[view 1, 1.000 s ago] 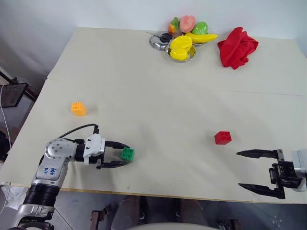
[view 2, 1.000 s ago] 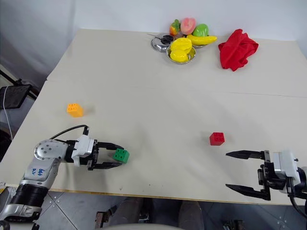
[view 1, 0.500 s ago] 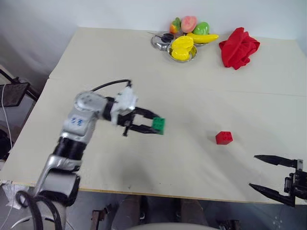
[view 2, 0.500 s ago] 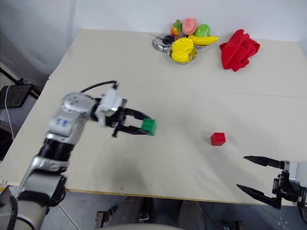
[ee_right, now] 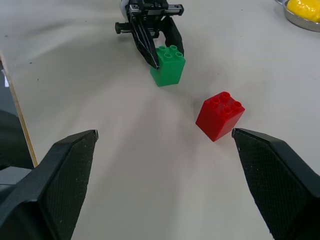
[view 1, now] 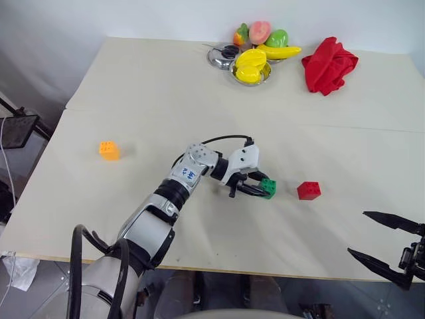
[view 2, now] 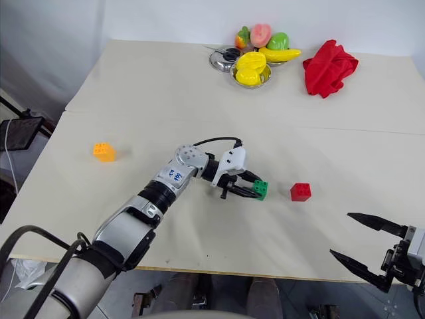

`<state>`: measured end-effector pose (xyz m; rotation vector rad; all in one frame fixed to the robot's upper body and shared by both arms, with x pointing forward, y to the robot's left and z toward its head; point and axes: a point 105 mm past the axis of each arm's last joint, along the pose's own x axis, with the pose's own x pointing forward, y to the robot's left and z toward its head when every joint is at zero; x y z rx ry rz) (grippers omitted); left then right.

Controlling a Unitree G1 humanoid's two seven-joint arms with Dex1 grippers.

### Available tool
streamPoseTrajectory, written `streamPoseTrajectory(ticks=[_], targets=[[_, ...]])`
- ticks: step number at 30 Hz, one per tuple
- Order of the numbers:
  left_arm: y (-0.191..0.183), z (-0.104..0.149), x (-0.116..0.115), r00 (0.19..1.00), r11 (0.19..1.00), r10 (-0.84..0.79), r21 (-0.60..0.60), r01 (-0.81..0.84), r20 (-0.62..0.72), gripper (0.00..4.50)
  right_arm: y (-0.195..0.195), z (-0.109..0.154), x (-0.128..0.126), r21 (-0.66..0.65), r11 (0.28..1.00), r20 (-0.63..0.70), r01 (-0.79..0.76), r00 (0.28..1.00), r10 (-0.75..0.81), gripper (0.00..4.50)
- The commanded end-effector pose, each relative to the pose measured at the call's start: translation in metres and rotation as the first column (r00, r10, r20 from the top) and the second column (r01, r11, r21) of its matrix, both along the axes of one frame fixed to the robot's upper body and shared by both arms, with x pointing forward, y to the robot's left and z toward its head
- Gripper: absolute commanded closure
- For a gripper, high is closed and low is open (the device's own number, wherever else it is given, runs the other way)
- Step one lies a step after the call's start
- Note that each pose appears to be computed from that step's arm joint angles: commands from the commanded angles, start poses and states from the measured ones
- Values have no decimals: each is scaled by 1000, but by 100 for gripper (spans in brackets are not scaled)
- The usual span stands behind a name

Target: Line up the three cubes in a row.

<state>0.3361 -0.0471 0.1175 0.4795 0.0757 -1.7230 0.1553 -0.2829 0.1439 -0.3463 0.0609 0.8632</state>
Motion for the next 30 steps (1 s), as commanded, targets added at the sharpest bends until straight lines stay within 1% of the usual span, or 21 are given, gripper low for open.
streamPoseTrajectory(ticks=[1, 4, 6, 7, 10, 11, 13, 15, 16, 18, 19, 22, 24, 27, 28, 30], targets=[[7, -5, 7, 999, 999, 27, 42, -29, 27, 302, -7, 7, -5, -4, 999, 40, 45, 998, -45, 0], [9, -4, 9, 999, 998, 38, 38, -39, 30, 302, -8, 5, -4, 7, 998, 47, 63, 997, -63, 0], [10, 2, 9, 999, 999, 35, 20, -36, 25, 230, -7, 3, -3, 17, 998, 50, 65, 997, -66, 0], [13, 5, 8, 1000, 1000, 22, 11, -22, 22, 207, -5, 2, -1, 23, 998, 52, 63, 997, -64, 0], [22, 19, -1, 999, 998, -51, -36, 51, -2, 114, -1, 4, 4, 40, 998, 69, 48, 996, -51, 0], [33, 28, -5, 996, 995, -90, -52, 90, 3, 84, 2, 7, 9, 53, 998, 84, 36, 996, -40, 0], [56, 38, -2, 996, 996, -81, -44, 82, 37, 23, 8, 12, 18, 73, 997, 109, 6, 994, -14, 0], [80, 46, 2, 992, 996, -63, -48, 68, 108, 23, 14, 15, 26, 80, 996, 126, -31, 992, 21, 0], [91, 51, 3, 992, 996, -44, -66, 53, 121, 23, 18, 16, 31, 86, 995, 133, -49, 990, 38, 0], [125, 62, -1, 990, 990, -11, -138, 31, 139, 23, 28, 19, 41, 109, 988, 141, -106, 986, 90, 0], [141, 65, -5, 988, 986, 5, -167, 21, 157, 11, 33, 21, 46, 129, 983, 134, -127, 985, 110, 0], [178, 65, -16, 978, 971, 111, -227, -70, 174, 11, 46, 25, 57, 172, 967, 125, -187, 978, 167, 0], [210, 56, -25, 950, 944, 264, -246, -219, 167, 11, 59, 29, 66, 196, 951, 157, -240, 965, 211, 0], [241, 52, -36, 875, 863, 462, -302, -405, 147, 11, 74, 33, 74, 223, 929, 191, -294, 948, 254, 0], [253, 50, -39, 825, 813, 546, -332, -479, 145, 11, 79, 33, 76, 234, 921, 203, -311, 942, 267, 0], [279, 32, -61, 700, 710, 693, -336, -619, 174, 11, 95, 35, 78, 249, 898, 237, -363, 922, 307, 0]])
